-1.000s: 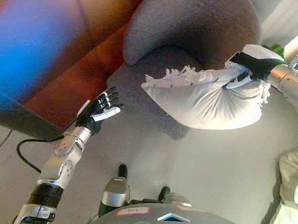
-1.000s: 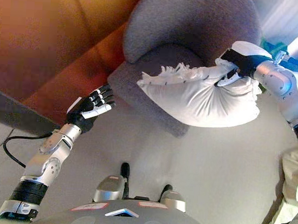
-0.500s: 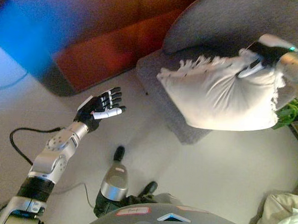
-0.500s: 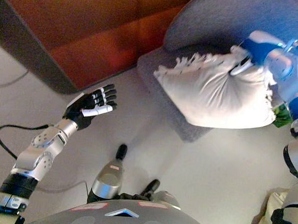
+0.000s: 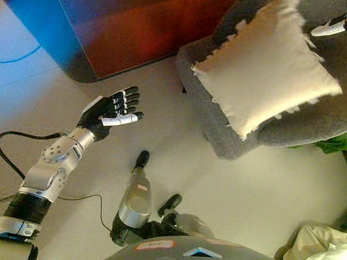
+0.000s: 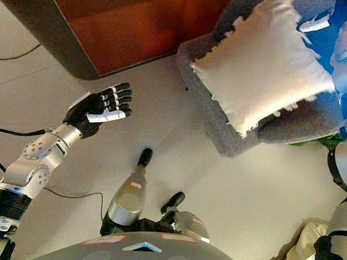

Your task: Pick up the pillow and put it on the sofa.

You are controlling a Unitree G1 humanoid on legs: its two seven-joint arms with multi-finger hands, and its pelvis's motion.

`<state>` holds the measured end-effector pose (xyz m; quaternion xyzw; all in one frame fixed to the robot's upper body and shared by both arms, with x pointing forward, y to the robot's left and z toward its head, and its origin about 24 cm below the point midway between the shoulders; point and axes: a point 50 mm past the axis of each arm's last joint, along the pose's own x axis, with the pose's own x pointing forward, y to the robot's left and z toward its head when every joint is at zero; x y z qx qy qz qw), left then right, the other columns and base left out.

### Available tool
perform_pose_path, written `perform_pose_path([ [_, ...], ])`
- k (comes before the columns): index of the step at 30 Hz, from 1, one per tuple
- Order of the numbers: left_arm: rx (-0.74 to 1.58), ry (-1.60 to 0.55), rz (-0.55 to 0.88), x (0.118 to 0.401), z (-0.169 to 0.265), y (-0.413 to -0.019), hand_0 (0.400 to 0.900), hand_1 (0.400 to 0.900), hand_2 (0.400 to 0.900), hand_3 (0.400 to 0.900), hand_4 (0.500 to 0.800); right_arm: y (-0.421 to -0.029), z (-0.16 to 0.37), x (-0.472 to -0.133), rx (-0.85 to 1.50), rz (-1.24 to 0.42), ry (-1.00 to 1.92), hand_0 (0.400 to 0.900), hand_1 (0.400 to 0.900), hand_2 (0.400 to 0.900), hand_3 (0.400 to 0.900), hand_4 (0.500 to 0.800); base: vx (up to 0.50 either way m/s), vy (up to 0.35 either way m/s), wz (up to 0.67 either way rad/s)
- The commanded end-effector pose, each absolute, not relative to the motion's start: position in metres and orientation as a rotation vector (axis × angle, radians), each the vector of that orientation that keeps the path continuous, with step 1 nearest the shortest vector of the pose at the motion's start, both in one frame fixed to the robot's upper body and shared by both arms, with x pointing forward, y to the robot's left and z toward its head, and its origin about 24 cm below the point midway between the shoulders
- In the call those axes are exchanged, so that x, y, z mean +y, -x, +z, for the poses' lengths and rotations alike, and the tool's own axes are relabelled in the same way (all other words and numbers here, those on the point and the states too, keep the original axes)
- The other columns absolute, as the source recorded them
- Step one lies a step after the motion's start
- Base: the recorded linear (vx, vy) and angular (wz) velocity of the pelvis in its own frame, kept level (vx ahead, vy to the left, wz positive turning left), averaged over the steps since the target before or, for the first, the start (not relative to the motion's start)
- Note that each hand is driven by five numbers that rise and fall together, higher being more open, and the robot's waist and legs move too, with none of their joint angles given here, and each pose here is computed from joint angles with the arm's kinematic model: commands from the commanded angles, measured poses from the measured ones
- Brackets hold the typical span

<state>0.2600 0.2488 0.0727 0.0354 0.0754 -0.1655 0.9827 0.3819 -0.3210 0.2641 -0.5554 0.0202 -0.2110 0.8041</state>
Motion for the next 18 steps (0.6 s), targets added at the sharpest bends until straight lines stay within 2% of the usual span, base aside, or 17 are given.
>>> perform_pose_path([
  [1,-0.083,-0.028,-0.453,0.221,0.107,-0.262,0.900,0.900,0.900,0.900,0.800,-0.367,0.308,-0.337,-0.091,-0.654,1.123,0.900,0.900,0.900,0.900,0.800,0.019,0.046,-0.13],
  [11,-0.034,-0.006,-0.366,0.223,0.083,-0.253,0.900,0.900,0.900,0.900,0.800,-0.364,0.253,-0.317,-0.141,-0.464,0.944,0.900,0.900,0.900,0.900,0.800,0.002,0.070,-0.14],
  [18,-0.011,0.052,-0.285,0.223,0.066,-0.249,0.900,0.900,0.900,0.900,0.800,-0.336,0.173,-0.281,-0.175,-0.277,0.825,0.900,0.900,0.900,0.900,0.800,-0.071,0.075,-0.22],
])
